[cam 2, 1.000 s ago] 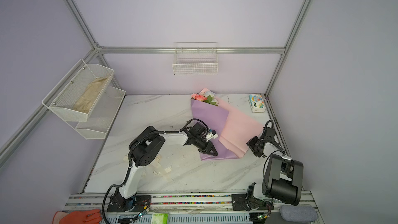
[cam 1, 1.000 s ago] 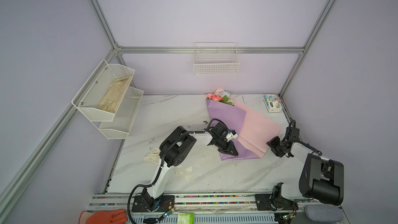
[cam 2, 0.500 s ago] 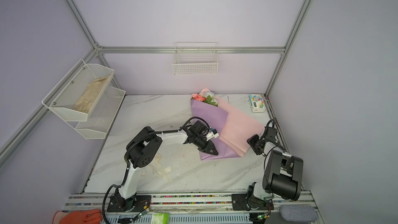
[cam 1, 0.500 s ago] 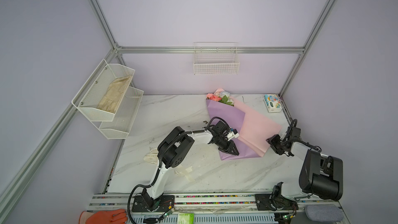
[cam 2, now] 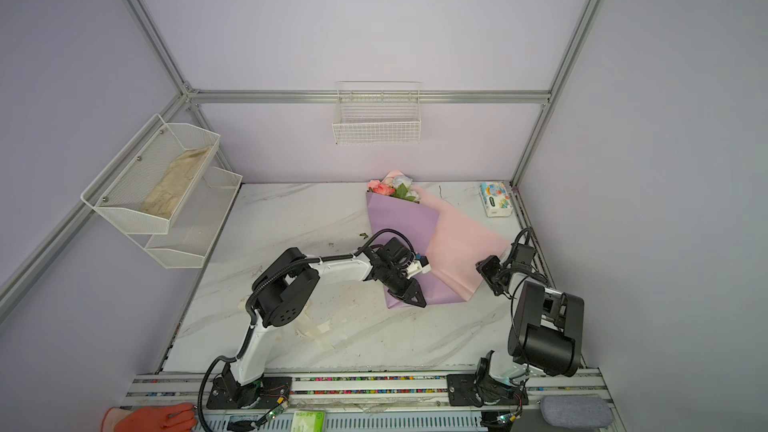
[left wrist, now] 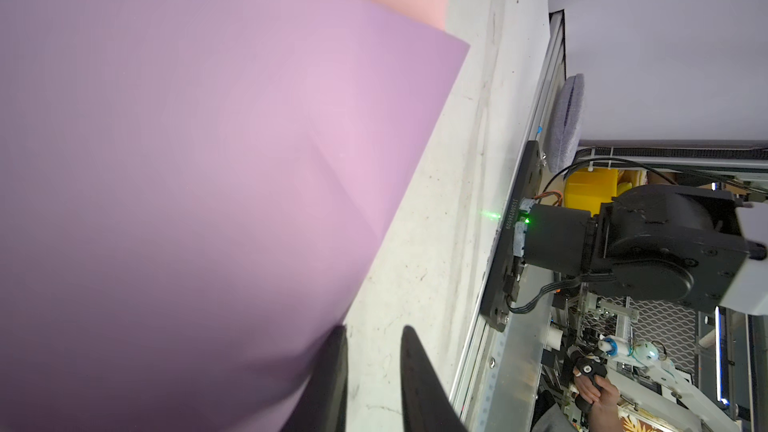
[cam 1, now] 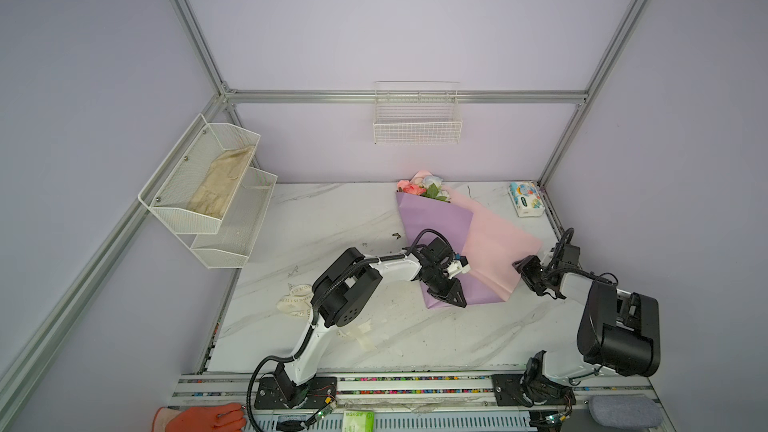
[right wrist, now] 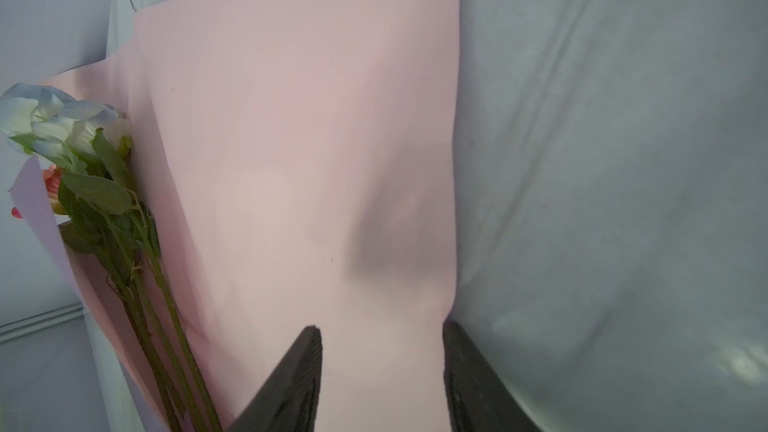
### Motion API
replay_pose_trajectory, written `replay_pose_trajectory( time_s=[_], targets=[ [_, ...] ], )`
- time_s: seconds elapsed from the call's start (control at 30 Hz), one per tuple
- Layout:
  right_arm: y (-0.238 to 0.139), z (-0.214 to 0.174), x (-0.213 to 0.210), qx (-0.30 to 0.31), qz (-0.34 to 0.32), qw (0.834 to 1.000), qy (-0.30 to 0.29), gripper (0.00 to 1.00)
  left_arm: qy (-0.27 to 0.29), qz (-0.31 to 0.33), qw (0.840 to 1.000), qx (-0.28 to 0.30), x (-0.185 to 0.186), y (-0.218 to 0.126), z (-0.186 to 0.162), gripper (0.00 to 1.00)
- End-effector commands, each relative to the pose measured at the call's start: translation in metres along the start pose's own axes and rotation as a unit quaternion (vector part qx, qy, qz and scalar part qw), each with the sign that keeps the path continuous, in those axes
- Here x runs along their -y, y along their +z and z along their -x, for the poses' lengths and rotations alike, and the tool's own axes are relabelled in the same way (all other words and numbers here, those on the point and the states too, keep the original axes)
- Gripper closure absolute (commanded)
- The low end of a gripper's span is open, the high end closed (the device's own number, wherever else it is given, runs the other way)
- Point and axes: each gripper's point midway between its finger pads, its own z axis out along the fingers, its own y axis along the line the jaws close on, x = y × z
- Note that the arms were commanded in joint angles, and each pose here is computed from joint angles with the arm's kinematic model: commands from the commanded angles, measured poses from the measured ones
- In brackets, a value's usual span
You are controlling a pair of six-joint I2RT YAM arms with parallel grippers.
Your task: Tie the bouquet of fake flowers
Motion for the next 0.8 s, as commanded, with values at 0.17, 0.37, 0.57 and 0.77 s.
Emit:
replay_pose_trajectory(
  time_s=[0.17,0.37,0.57,0.77],
  targets=[
    [0.008,-0.022,0.026,-0.028,-0.034,0.999,0.005,0.47,0.014,0.01,1.0,0.011,-0.009,0.003,0.016,0.79],
    [-0.001,-0.01,0.0,-0.006,0.025,1.0,-0.013,0.4,0.011,0.012,1.0,0.015,-0.014,-0.002,0.016,0.79],
    [0.001,-0.005,-0.016,-0.013,0.093,0.996,-0.007,0.39,0.008,0.012,1.0,0.018,-0.018,-0.004,0.017,0.79],
    [-0.001,-0.005,-0.035,-0.02,0.158,0.987,-0.002,0.41,0.006,0.011,1.0,0.019,-0.02,-0.005,0.018,0.8]
  ],
)
